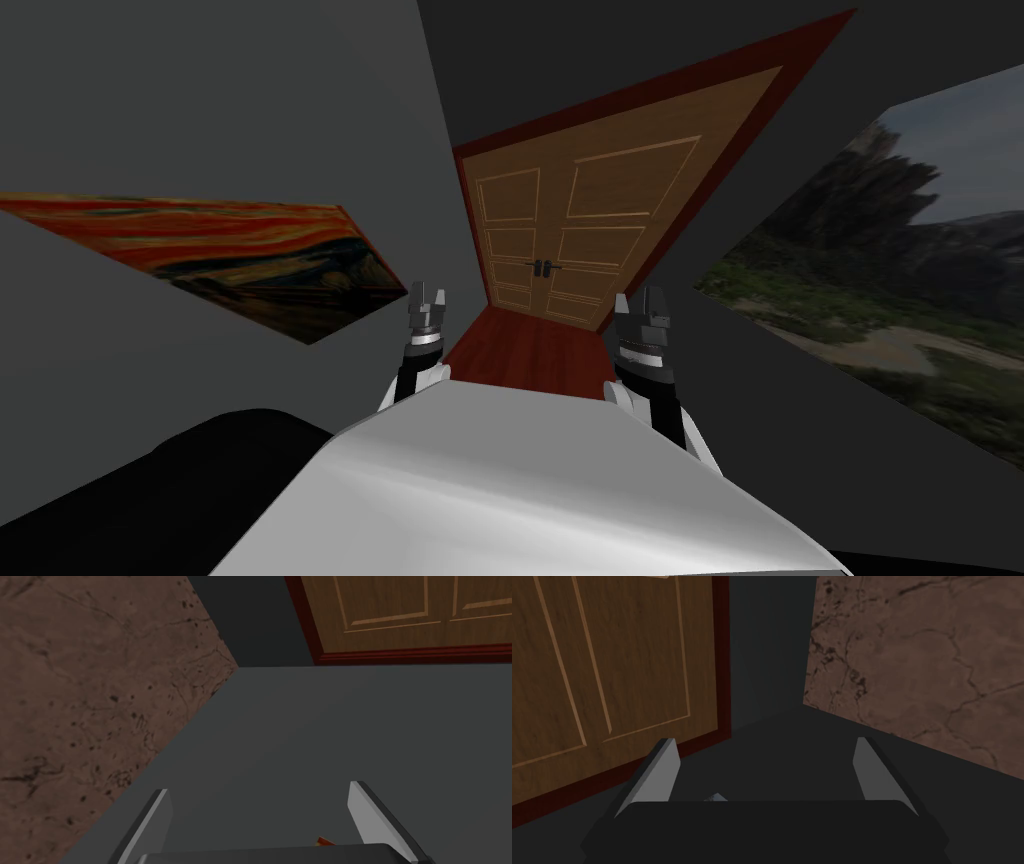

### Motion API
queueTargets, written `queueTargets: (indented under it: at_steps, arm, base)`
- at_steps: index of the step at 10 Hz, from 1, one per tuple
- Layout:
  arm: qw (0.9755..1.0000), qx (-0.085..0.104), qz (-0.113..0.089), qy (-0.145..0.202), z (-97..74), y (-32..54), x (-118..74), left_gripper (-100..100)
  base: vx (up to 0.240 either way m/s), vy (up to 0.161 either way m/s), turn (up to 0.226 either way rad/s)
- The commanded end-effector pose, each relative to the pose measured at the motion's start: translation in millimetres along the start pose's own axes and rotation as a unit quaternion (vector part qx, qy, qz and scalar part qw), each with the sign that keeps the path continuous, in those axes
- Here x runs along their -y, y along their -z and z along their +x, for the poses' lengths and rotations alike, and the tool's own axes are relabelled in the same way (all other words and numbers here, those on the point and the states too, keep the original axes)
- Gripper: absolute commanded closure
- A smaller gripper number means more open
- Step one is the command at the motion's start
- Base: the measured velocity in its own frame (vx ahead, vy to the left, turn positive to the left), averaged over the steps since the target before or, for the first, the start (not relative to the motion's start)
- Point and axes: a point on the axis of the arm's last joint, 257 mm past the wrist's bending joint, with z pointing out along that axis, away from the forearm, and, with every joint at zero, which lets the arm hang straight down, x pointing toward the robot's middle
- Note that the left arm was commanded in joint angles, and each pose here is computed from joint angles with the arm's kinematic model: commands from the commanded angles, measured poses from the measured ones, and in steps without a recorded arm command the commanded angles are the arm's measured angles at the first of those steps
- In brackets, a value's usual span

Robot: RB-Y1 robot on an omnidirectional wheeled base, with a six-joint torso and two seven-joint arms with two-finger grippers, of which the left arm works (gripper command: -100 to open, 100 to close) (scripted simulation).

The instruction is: Pull the door open

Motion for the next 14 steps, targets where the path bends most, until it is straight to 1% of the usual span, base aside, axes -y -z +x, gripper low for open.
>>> queueTargets:
  at_steps: [1,4,5,8,11,14]
  arm:
    - [0.9999,-0.004,-0.009,0.005,2.7,0.5,-10.9,-100]
    - [0.9995,-0.011,-0.027,0.015,8.2,1.6,-33.3,-100]
    - [0.999,-0.015,-0.036,0.02,10.9,2.4,-44.6,-100]
    - [0.998,-0.021,-0.053,0.029,15.8,3.8,-64.7,-100]
    - [0.9963,-0.027,-0.072,0.037,21.1,5.8,-86.7,-100]
    - [0.9941,-0.034,-0.092,0.046,26.8,8.2,-110.4,-100]
  base:
    - [0.078,-0.026,-0.029]
    - [0.173,-0.034,-0.059]
    - [0.143,-0.048,-0.066]
    - [0.1,-0.044,-0.047]
    - [0.09,-0.034,-0.047]
    - [0.096,-0.024,-0.057]
